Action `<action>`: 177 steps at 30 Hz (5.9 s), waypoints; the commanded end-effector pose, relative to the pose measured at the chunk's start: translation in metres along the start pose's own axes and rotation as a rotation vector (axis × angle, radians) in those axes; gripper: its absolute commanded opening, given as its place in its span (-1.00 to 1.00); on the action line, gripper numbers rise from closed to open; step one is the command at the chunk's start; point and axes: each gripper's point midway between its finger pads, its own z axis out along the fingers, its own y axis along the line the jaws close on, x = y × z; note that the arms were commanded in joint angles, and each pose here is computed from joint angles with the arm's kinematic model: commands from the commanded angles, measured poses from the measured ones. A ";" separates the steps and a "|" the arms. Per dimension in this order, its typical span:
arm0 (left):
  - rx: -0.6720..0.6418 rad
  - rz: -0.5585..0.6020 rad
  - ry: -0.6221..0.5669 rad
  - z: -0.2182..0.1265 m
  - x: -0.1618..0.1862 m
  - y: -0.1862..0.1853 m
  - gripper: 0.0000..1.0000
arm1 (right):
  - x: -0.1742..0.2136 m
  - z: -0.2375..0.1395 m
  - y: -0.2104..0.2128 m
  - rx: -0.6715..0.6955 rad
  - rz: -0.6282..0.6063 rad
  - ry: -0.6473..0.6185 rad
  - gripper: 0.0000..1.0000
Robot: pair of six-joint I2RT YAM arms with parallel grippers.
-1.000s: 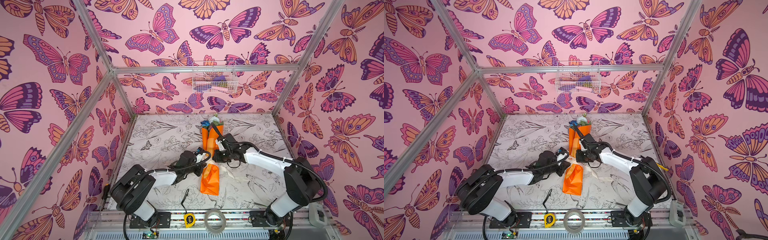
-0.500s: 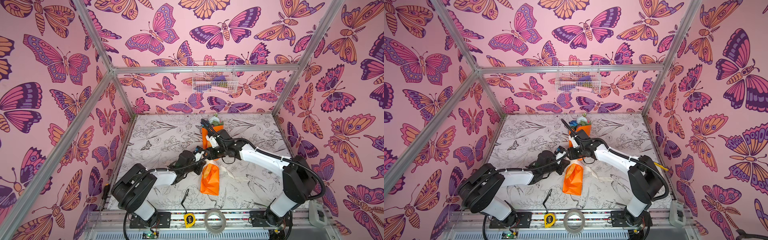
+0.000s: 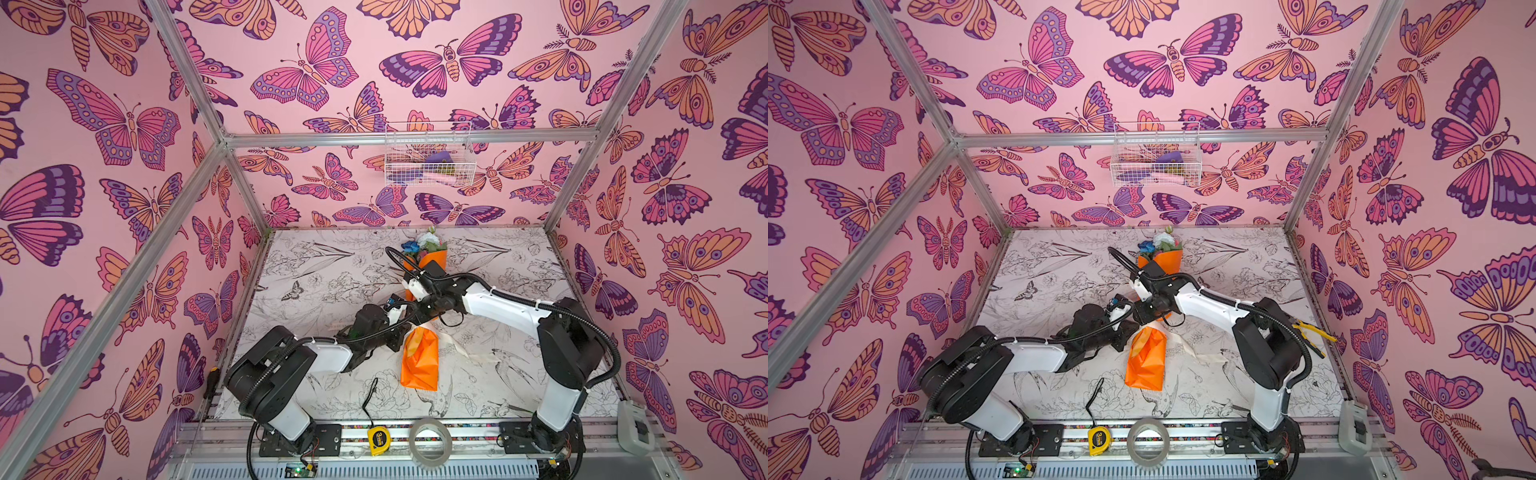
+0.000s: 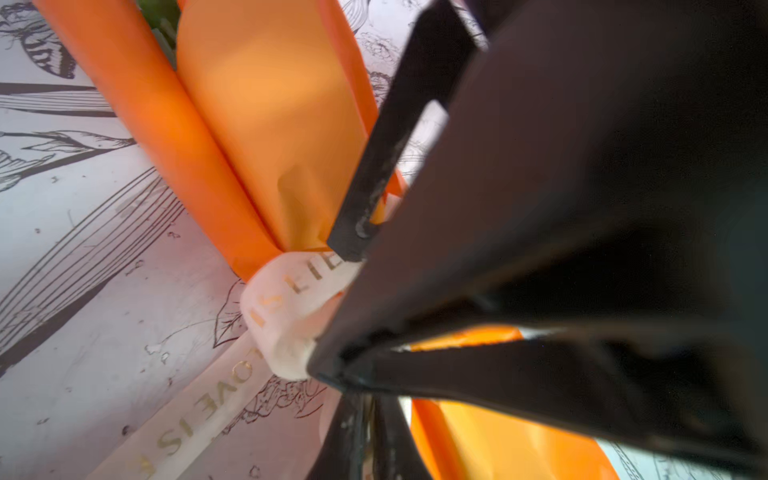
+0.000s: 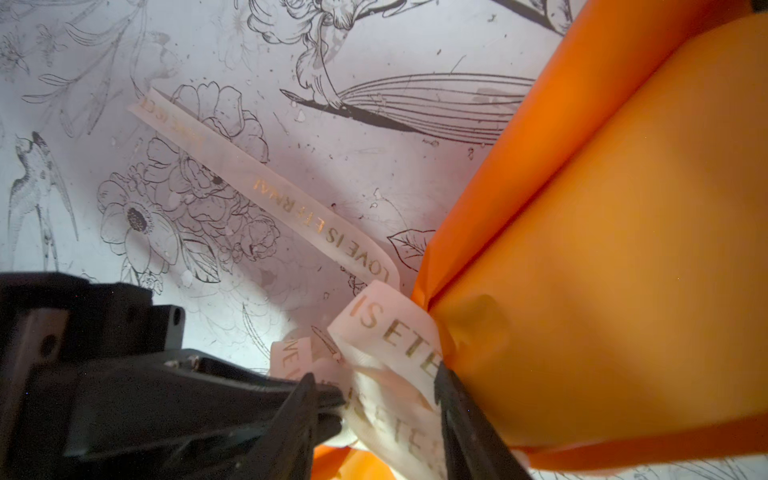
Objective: Tie the bouquet of fake flowers
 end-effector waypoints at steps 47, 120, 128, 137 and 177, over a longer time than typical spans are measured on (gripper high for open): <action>-0.188 -0.813 -0.006 -0.044 0.029 0.068 0.06 | -0.011 -0.013 0.011 0.394 -0.404 -0.077 -0.18; 0.066 -0.434 0.193 -0.011 0.036 0.005 -0.59 | 0.012 -0.078 -0.077 0.461 0.302 -0.491 -1.00; 0.036 -0.429 0.139 -0.017 0.019 0.008 -0.52 | 0.029 -0.071 -0.096 0.457 0.381 -0.467 -1.00; 0.006 -0.386 0.140 -0.017 0.012 0.012 -0.68 | 0.028 -0.070 -0.096 0.457 0.389 -0.467 -1.00; -0.285 -0.485 0.237 -0.035 0.063 0.054 -1.00 | 0.124 -0.055 -0.198 0.682 0.721 -0.209 -1.00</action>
